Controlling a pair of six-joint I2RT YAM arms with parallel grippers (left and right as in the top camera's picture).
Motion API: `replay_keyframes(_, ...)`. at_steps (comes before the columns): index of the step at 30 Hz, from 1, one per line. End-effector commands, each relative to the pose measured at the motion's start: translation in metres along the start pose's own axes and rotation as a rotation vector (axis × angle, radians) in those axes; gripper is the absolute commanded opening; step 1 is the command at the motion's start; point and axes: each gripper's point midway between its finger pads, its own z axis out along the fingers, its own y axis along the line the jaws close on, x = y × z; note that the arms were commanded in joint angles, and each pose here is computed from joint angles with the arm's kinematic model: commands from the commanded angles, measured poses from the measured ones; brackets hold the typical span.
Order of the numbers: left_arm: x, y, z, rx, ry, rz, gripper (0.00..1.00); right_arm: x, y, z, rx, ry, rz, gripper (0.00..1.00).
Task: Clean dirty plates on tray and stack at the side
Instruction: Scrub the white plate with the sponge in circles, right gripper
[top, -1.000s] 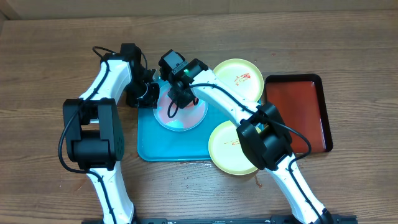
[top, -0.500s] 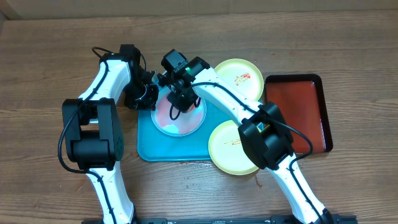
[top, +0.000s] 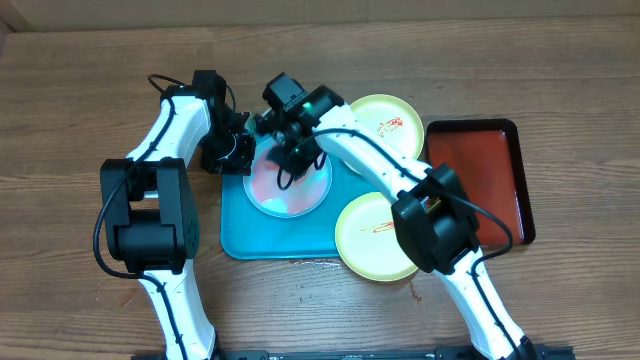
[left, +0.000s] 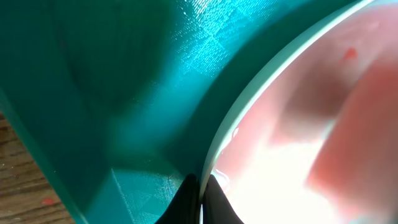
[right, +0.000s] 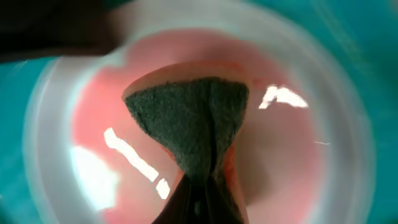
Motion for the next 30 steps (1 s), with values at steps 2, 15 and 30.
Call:
replay_keyframes(2,-0.008,-0.005,-0.012,0.006,-0.045,0.007,0.04,-0.003,-0.061,-0.036,0.221,-0.064,0.251,0.04)
replay_keyframes(15,-0.008,-0.005,-0.012,0.006,-0.046,0.007,0.04,0.022,-0.031,-0.01,0.168,0.017,0.549,0.04)
replay_keyframes(30,-0.01,-0.009,-0.013,0.031,-0.053,0.009,0.04,-0.011,0.002,0.016,0.079,-0.108,0.387,0.04)
